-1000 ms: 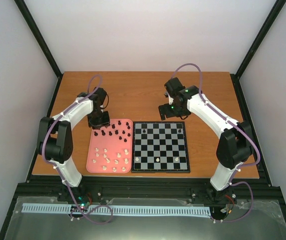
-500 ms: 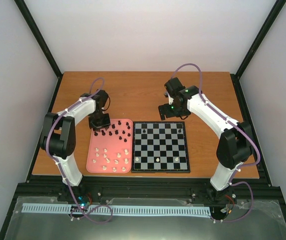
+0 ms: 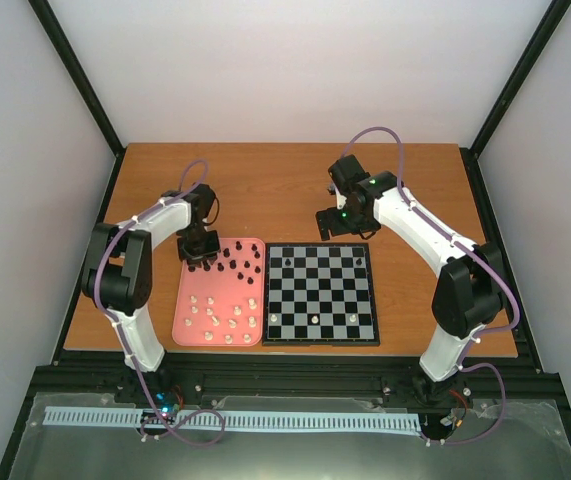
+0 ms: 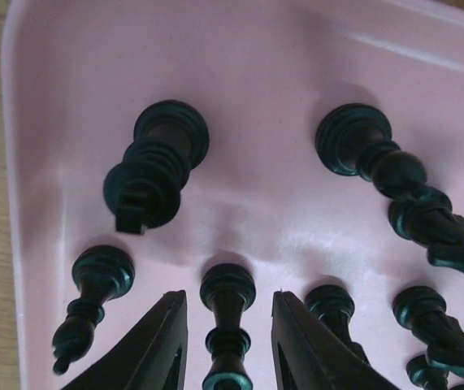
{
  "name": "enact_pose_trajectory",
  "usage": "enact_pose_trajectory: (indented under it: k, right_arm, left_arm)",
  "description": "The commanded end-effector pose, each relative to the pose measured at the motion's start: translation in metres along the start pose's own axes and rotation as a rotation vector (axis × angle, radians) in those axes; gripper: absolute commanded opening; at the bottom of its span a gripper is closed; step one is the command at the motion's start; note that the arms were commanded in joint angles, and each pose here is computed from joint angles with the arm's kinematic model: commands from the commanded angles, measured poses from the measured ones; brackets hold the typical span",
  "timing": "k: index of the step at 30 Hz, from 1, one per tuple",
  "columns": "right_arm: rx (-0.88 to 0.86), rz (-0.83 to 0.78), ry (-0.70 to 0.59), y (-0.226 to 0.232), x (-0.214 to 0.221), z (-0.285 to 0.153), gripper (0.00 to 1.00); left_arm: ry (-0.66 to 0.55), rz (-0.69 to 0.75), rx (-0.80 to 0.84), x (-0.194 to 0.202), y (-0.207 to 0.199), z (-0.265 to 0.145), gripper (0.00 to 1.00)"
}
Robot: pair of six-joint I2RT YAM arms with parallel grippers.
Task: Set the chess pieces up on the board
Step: Pick up the chess piece from the storage box.
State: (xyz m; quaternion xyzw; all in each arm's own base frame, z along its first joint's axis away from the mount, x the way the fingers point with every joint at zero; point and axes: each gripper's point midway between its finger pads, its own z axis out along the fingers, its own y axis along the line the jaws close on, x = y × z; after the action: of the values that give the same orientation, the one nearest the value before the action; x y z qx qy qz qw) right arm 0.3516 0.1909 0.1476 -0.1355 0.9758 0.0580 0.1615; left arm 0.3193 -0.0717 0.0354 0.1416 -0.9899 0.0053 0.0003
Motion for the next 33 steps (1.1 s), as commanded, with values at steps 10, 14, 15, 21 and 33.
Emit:
enact_pose_trajectory:
  k: [10, 14, 15, 21, 33]
  right_arm:
    - [-0.002, -0.011, 0.018, 0.001, 0.006, 0.001, 1.00]
    - [0.000, -0.011, 0.021, 0.001, 0.008, 0.002, 1.00]
    - [-0.001, -0.011, 0.022, 0.001, 0.008, 0.003, 0.99]
    - [-0.004, -0.012, 0.023, 0.002, 0.007, 0.003, 1.00]
    - [0.000, -0.011, 0.014, 0.001, 0.005, 0.001, 0.99]
  left_arm:
    - [-0.008, 0.013, 0.026, -0.007, -0.006, 0.000, 0.30]
    - [-0.008, 0.011, 0.012, -0.004, -0.002, 0.000, 0.26]
    - [-0.011, 0.011, 0.009, -0.004, -0.001, -0.001, 0.24]
    - [-0.016, 0.004, -0.002, -0.005, 0.001, -0.001, 0.20]
    - [-0.009, 0.018, -0.003, -0.003, 0.002, -0.013, 0.01]
